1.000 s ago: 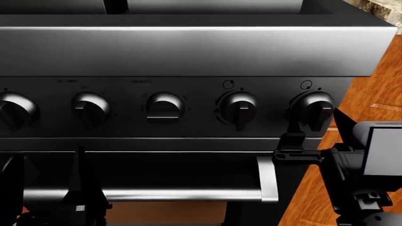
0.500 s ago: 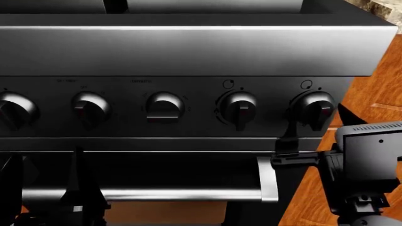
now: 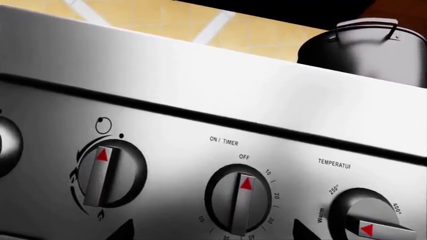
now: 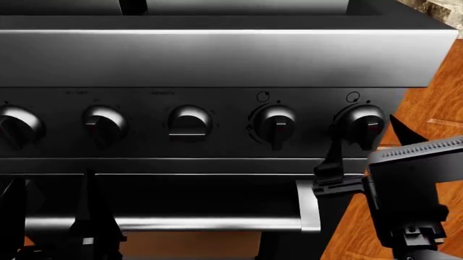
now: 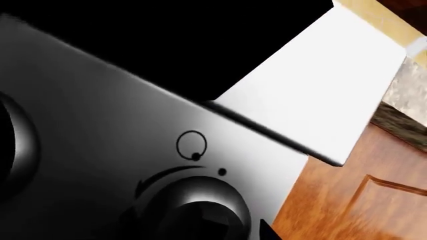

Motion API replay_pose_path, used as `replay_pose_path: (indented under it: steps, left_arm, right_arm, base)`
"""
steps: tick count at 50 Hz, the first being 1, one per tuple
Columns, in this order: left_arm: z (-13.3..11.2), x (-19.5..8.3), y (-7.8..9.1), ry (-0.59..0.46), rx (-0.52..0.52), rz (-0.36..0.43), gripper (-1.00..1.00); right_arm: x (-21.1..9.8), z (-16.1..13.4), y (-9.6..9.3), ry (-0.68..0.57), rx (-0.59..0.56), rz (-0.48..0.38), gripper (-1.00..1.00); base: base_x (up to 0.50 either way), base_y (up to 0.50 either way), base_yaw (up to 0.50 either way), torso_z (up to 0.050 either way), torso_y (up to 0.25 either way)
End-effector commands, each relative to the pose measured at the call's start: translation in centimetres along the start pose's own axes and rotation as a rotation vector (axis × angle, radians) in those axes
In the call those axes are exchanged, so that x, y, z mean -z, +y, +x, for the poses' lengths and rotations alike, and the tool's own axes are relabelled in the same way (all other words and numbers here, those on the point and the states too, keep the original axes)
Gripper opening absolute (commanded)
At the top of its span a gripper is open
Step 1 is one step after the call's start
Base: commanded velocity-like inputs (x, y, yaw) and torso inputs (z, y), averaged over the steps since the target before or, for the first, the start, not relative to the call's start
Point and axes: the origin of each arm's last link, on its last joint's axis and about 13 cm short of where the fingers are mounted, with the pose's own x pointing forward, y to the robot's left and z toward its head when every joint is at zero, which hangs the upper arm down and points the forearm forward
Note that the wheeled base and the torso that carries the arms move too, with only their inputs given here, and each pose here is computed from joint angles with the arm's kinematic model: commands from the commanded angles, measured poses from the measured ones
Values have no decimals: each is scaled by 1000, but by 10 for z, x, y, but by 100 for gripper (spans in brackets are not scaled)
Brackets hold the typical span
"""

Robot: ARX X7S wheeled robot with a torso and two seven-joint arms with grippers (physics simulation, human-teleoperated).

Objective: Frozen meat rests on a plate on the counter. Retrieve the meat and place it in a pot on a burner. Then turn the burner on.

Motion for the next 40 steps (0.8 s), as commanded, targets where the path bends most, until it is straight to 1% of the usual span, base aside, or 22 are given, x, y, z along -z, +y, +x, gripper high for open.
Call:
replay_pose_path:
  steps: [1, 20, 31, 40]
  left_arm:
    - [0, 0, 0, 1, -1, -3, 100]
    - [0, 1, 0, 2, -3, -5, 100]
    - [-1, 1, 0, 4, -3, -6, 100]
    - [-1, 1, 0, 4, -3, -7, 100]
  right_arm:
    - [-10, 12, -11, -51, 2, -77, -100]
    - [-25, 16, -19, -112, -10, -220, -100]
    - [-35, 14, -25, -164, -5, -334, -100]
    - [-42, 12, -30, -184, -5, -385, -100]
  base:
    - [0, 3, 6, 0, 0]
    - [8, 3, 7, 1, 0]
    - [6, 4, 9, 2, 0]
    - [3, 4, 8, 1, 0]
